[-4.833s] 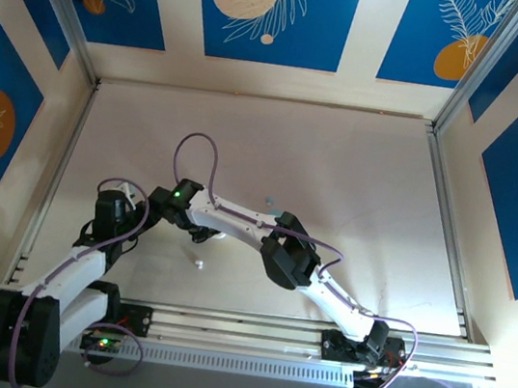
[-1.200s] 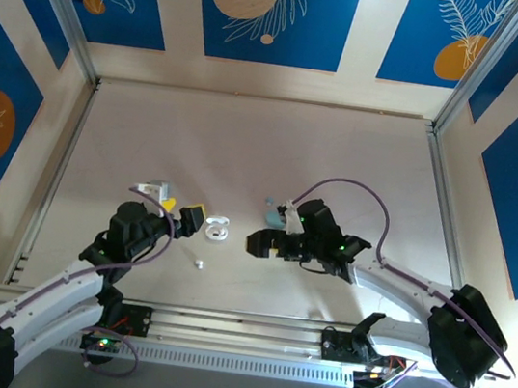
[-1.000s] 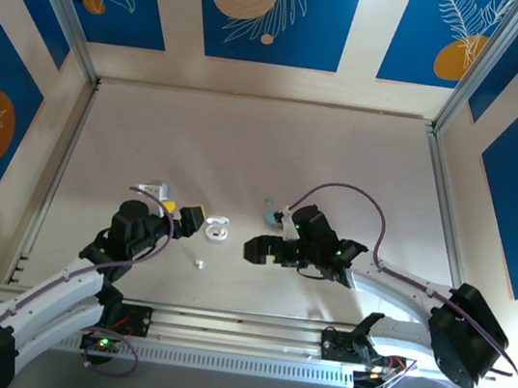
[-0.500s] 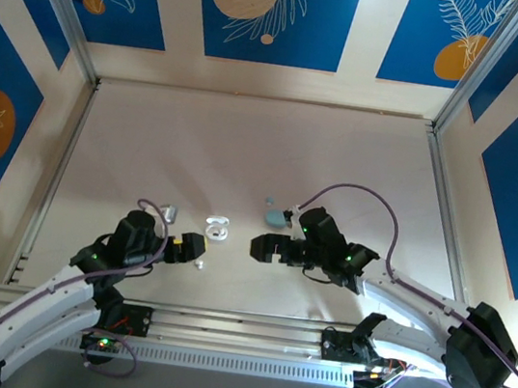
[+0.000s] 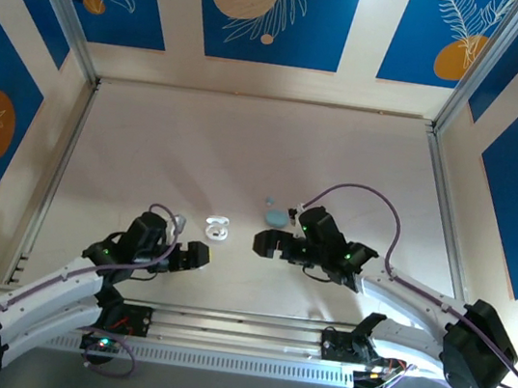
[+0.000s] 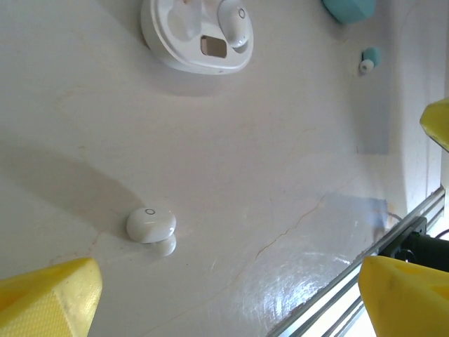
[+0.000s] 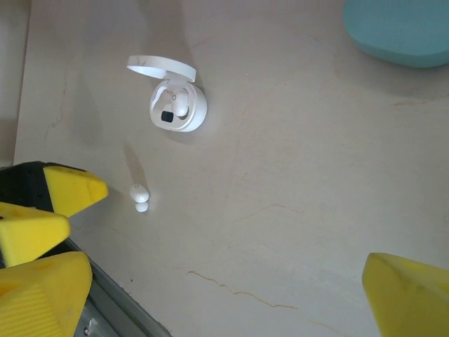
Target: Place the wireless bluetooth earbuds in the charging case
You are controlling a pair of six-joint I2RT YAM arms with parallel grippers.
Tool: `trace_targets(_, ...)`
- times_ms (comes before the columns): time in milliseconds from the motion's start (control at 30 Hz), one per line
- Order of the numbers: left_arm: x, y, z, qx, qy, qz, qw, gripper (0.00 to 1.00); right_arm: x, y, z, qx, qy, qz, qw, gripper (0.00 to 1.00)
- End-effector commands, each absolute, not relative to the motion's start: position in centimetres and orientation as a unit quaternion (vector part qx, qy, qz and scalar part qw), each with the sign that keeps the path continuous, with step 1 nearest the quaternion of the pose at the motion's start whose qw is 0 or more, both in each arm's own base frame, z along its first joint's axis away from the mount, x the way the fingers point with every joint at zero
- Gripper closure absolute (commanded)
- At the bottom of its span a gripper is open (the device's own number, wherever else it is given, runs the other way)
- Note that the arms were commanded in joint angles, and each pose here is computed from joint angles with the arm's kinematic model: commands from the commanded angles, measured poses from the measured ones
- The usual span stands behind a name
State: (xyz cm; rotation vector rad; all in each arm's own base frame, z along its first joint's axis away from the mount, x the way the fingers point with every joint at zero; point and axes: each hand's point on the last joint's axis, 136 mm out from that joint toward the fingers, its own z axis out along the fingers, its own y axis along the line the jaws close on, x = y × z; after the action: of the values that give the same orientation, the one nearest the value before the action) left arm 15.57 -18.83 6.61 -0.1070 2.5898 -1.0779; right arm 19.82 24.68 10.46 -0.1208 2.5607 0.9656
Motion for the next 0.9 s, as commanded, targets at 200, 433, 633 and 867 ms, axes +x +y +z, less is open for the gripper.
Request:
trace_targets(200,15.4,-20.4,6.7,-0.022,0.903,-0.401,0.152,0.06,18.7,24.3,10.0,-0.053,0.902,0.387,0.186,0.01)
trace_targets(433,15.7,-21.0,6.3,-0.016,0.905,-0.4,0.146,0.05,18.4,24.0,9.7,-0.05,0.904,0.386,0.18,0.06)
trace_targets(633,15.8,-21.4,6.2,-0.013,0.906,-0.399,0.145,0.04,18.3,23.8,9.7,-0.047,0.904,0.385,0.178,0.07)
trace_targets(867,16.0,-22.0,6.2,-0.007,0.906,-0.398,0.145,0.04,18.2,23.7,9.7,-0.045,0.905,0.384,0.178,0.07)
